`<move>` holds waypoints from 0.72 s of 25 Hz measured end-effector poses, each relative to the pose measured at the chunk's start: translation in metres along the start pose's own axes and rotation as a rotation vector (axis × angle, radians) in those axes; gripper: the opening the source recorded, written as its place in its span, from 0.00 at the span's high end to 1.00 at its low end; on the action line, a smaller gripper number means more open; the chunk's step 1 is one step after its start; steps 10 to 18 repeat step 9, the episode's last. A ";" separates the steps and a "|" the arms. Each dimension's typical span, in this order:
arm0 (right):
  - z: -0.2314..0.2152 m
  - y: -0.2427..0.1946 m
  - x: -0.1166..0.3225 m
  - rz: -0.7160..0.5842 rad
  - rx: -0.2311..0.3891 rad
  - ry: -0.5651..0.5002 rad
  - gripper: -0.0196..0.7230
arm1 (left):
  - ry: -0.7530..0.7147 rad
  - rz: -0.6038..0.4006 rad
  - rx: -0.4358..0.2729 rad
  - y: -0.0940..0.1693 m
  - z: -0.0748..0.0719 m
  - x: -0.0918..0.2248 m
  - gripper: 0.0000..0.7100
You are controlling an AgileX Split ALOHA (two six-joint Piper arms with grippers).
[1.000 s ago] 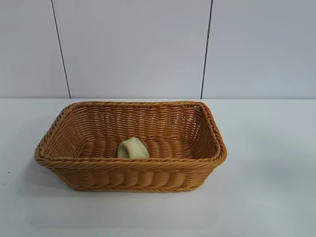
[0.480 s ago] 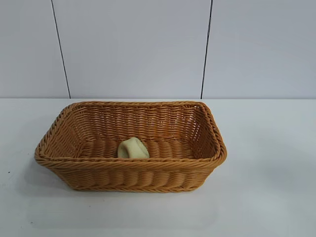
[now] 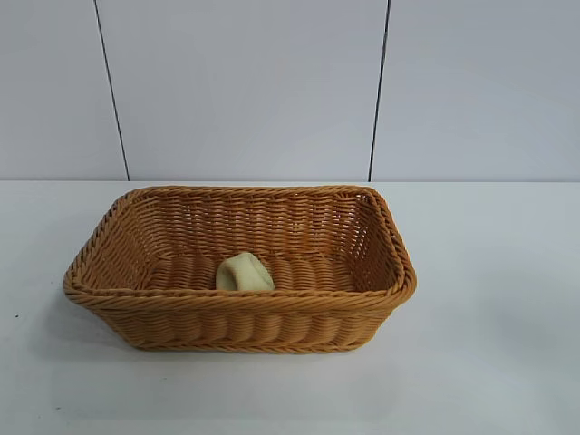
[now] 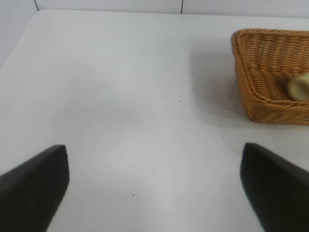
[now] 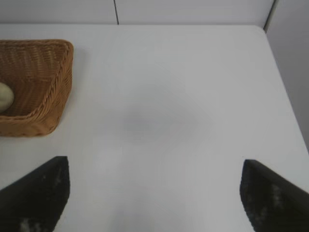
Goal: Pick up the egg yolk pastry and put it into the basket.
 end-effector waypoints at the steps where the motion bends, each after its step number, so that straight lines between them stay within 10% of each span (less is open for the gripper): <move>1: 0.000 0.002 0.000 -0.015 0.000 -0.001 0.05 | 0.000 0.000 0.000 0.000 0.000 0.000 0.02; 18: 0.001 0.003 0.000 -0.018 -0.006 -0.004 0.05 | 0.000 0.000 0.000 0.000 0.000 0.000 0.02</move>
Point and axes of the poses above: a point on each arm's last joint axis where the gripper is mounted, y pointing back along that axis away from the gripper, z along the wrist's bending axis when the last joint is at zero, x = y × z, the point moved 9 cm from there along -y, pointing out along that axis toward the gripper, and after that the axes turned 5 degrees about y, right-handed, at the moved point
